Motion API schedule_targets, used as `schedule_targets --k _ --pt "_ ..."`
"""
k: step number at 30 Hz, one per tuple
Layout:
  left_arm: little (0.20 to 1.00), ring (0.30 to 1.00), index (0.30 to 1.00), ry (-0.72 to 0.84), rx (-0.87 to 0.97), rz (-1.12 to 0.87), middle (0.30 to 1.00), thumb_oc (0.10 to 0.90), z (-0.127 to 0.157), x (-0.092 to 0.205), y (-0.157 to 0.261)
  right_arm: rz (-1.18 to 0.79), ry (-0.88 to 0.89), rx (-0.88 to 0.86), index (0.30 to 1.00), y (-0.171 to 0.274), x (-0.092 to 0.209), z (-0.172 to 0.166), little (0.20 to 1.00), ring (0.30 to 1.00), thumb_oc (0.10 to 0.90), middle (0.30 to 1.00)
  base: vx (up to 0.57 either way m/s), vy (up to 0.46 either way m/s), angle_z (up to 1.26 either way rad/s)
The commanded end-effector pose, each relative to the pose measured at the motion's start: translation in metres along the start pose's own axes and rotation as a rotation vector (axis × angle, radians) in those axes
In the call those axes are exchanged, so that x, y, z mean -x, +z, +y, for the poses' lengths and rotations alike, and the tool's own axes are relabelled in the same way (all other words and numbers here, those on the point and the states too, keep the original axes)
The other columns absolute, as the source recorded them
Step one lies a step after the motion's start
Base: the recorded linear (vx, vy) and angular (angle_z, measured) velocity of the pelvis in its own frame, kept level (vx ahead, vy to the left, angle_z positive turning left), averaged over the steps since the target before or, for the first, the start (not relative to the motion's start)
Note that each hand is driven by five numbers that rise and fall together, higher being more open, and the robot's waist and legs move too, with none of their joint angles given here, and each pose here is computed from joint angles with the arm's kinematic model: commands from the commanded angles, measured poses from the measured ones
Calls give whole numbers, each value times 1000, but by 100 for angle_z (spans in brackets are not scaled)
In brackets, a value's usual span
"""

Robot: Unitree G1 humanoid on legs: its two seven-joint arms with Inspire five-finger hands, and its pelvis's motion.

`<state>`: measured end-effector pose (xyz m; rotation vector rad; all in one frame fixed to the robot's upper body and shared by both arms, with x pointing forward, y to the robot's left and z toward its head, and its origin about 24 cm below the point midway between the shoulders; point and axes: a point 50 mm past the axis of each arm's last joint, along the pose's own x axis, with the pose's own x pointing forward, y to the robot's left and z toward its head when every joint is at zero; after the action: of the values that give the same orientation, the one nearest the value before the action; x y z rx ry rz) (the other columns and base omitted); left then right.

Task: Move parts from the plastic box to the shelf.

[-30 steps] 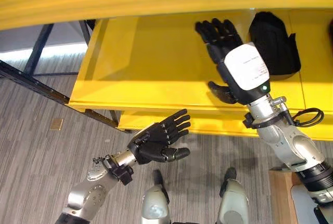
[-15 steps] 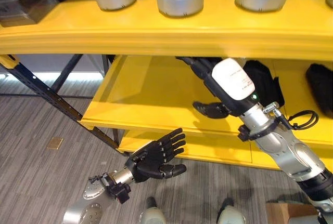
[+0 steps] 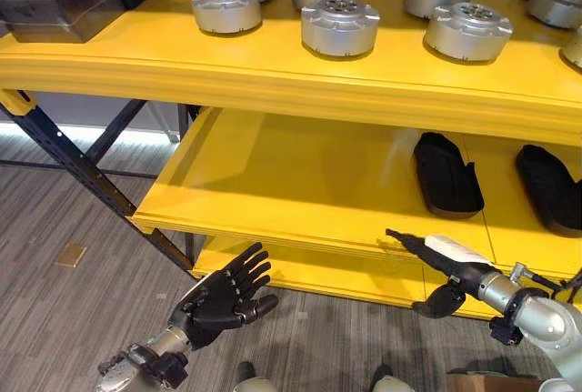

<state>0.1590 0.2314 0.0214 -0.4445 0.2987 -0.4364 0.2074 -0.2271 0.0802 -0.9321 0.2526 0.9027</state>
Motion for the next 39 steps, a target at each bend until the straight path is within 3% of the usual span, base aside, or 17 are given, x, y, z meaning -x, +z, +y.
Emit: schedule_targets --k 1,6,8,12,17,20,24,25,28,36,39 --pt "1000 1000 1000 -143 -108 -219 1000 900 -18 -15 48 -225 28 47 1000 46 -4 -26 1000 1000 900 1000 -44 -28 36" --pt "1000 1000 1000 -185 -147 -199 1000 900 -20 -11 48 -284 -67 -84 1000 48 -8 -36 1000 1000 900 1000 -68 -54 28" --pt "1000 1000 1000 -233 -167 -190 1000 900 -22 -11 46 -245 -45 -47 1000 45 -9 -33 1000 1000 900 1000 -99 55 18" --pt "1000 1000 1000 -370 -287 -198 1000 900 -36 -28 58 -207 -80 -90 1000 35 -8 -39 1000 1000 900 1000 -56 181 -8" --pt "1000 1000 1000 -427 -278 -180 1000 900 -38 -45 74 -171 -158 -167 1000 21 -5 -38 1000 1000 900 1000 -47 80 -31" --pt "1000 1000 1000 -371 -167 -220 1000 900 -38 -56 71 -197 -151 -232 1000 12 -5 -24 1000 1000 900 1000 -110 -65 -56" --pt "1000 1000 1000 -264 -156 -248 1000 900 -33 -54 59 -192 -97 -196 1000 12 -9 -11 1000 1000 900 1000 -168 -13 -132" --pt "1000 1000 1000 -218 -109 -270 1000 900 -29 -43 53 -85 -60 -168 1000 1 -7 0 1000 1000 900 1000 -109 -28 -80" --pt "1000 1000 1000 -157 -116 -261 1000 900 -21 -30 46 -6 -50 -55 1000 -5 -2 6 1000 1000 900 1000 -57 -194 -55" --pt "1000 1000 1000 -139 -92 -278 1000 900 -21 -33 47 137 -172 51 1000 -9 10 -18 1000 1000 900 1000 -7 -212 -59" --pt "1000 1000 1000 -166 -85 -278 1000 900 -25 -35 49 202 -315 89 1000 -15 25 -35 1000 1000 900 1000 -7 -181 -19"
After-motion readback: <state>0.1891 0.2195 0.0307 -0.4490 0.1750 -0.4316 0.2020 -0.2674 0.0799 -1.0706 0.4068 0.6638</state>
